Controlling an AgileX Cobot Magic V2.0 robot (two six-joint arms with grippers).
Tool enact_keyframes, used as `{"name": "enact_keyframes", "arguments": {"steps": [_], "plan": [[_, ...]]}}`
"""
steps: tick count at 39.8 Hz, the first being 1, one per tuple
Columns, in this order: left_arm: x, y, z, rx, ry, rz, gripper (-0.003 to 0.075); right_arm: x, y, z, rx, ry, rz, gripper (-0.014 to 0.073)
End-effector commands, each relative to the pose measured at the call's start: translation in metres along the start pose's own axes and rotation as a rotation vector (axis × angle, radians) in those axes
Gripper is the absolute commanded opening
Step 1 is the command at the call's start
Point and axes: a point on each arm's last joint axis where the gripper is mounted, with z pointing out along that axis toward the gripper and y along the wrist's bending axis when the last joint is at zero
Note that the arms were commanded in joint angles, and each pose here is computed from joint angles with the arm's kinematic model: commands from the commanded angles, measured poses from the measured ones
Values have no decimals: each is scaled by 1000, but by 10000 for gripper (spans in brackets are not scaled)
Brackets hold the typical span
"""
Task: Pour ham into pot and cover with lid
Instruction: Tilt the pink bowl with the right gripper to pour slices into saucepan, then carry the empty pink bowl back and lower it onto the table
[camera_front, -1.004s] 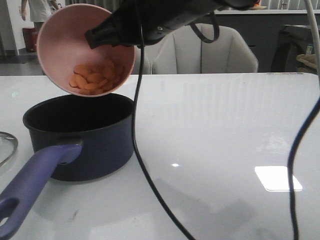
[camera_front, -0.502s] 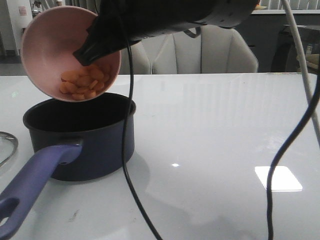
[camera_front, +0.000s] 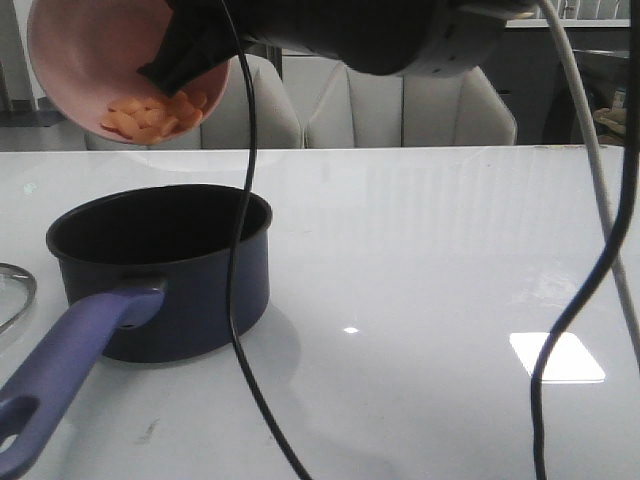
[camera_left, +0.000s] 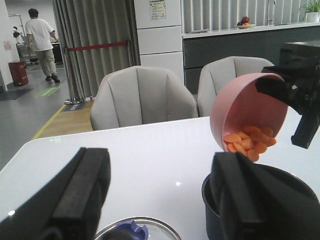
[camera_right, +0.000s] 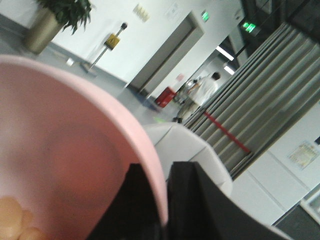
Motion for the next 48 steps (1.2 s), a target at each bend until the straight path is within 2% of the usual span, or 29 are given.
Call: {"name": "enact_keyframes", "arguments": {"steps": [1, 13, 24, 30, 36, 48], "plan": [[-14, 1, -1, -4, -91, -9, 435, -30, -25, -6, 157, -192, -22, 138], [-14, 1, -1, -4, -91, -9, 361, -18, -11, -17, 216, -305, -56, 138], [-14, 1, -1, -4, -91, -9, 306, 0, 4, -14, 191, -258, -61, 138], [-14, 1, -1, -4, -91, -9, 274, 4, -5, -12, 219, -173, 127, 138], [-14, 1, -1, -4, -91, -9, 246, 3, -22, -13, 222, 5, 291, 138], [-14, 1, -1, -4, -91, -9, 195, -22, -74, -22, 45, 299, 525, 138]]}}
